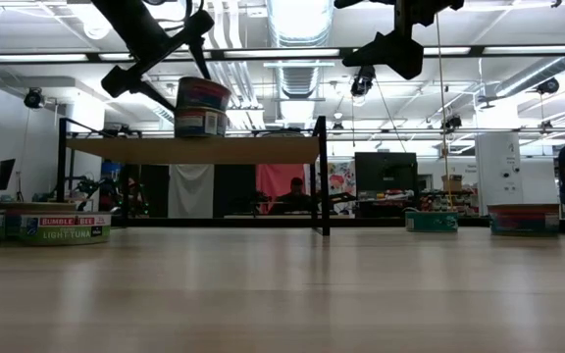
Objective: Stack canned seafood by type on shelf
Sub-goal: Stack the blue and pink tuna can on top of the blue and pink tuna can on the shelf, then stack the green tuna can on top of the green tuna can on the shelf
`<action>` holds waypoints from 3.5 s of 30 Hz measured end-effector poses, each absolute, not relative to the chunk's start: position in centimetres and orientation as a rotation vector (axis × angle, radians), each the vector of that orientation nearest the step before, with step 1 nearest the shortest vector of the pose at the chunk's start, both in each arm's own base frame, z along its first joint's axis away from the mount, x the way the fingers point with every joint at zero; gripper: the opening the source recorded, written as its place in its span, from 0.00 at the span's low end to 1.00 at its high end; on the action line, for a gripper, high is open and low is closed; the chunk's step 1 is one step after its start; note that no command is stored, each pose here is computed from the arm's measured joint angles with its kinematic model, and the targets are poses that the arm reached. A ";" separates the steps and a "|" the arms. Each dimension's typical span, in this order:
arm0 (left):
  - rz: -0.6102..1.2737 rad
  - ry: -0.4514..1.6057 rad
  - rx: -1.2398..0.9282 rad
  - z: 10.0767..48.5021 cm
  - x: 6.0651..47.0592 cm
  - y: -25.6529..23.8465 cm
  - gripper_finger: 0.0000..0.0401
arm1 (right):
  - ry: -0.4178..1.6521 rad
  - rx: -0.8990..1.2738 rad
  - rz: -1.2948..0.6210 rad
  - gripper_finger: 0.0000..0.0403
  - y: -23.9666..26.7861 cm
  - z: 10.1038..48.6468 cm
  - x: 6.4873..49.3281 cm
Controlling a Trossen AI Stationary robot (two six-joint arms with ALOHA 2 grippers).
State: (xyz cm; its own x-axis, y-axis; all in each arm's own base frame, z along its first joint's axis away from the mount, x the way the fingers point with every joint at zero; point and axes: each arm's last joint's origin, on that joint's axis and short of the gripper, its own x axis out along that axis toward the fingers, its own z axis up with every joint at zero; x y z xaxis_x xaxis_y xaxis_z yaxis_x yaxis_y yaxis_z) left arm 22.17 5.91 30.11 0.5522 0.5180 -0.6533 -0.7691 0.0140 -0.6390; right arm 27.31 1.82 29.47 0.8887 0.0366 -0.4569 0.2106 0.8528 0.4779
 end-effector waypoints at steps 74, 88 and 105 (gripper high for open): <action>0.988 0.245 -1.146 30.4 22.4 6.0 0.79 | 0.473 0.546 -0.095 0.85 1.8 29.5 27.3; 0.989 0.282 -1.141 33.1 20.1 5.5 0.79 | 0.481 0.550 -0.091 0.85 1.8 29.4 27.3; 0.631 0.282 -0.871 39.1 20.7 1.2 0.79 | 0.668 0.608 -0.177 0.67 1.8 27.8 26.2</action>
State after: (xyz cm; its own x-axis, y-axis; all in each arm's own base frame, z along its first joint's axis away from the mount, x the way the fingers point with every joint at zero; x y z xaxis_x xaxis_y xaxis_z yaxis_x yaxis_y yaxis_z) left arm 20.67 1.21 39.08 0.7846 0.3983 -0.4752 -0.6197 0.4789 -0.6218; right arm 26.23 1.78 27.84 0.7774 0.0361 -0.6280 0.3425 0.8131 0.4708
